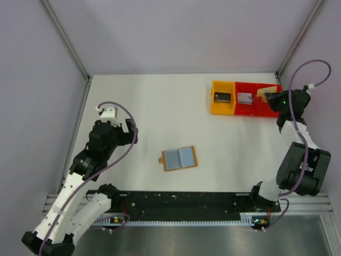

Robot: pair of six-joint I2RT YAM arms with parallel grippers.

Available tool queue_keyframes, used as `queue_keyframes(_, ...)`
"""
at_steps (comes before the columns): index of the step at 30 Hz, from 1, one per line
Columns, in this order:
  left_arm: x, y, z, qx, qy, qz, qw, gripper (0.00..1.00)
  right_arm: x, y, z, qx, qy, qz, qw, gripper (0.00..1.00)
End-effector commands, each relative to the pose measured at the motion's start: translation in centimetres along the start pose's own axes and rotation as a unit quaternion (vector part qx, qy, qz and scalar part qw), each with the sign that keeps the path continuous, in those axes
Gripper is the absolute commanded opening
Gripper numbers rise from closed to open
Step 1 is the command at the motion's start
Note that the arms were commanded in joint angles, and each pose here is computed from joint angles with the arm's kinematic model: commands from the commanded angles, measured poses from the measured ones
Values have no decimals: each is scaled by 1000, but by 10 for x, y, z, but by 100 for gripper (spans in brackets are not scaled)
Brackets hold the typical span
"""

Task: Take the credit cards out of the card holder
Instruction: Place the credit card in the storage box.

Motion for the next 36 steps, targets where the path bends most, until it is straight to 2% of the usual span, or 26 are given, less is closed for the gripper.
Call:
queue_keyframes(1,3,1,2,-18,13,-8,1000,97,50,28,20,14,-12,-61,998,0)
queue_keyframes(6,-1,4,7,10,16,3,1000,97,78,67,13,-7,2,-65,998,0)
queue_keyframes(17,-4,10,10,35,19,20,999,99,79,121,-33,-59,31,-43,997,0)
queue_keyframes(36,-4,12,12,39,15,26,999,99,62,156,-53,-57,49,26,997,0)
Point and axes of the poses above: each gripper's point midway between its finger pads, its own y axis out along the fingers, its own z axis along the line the jaws close on, x = y × z, the point moved 9 cm from there along -y, back along the fingers, and after that the axes turned 11 degrees about y, right-handed, at the moved point
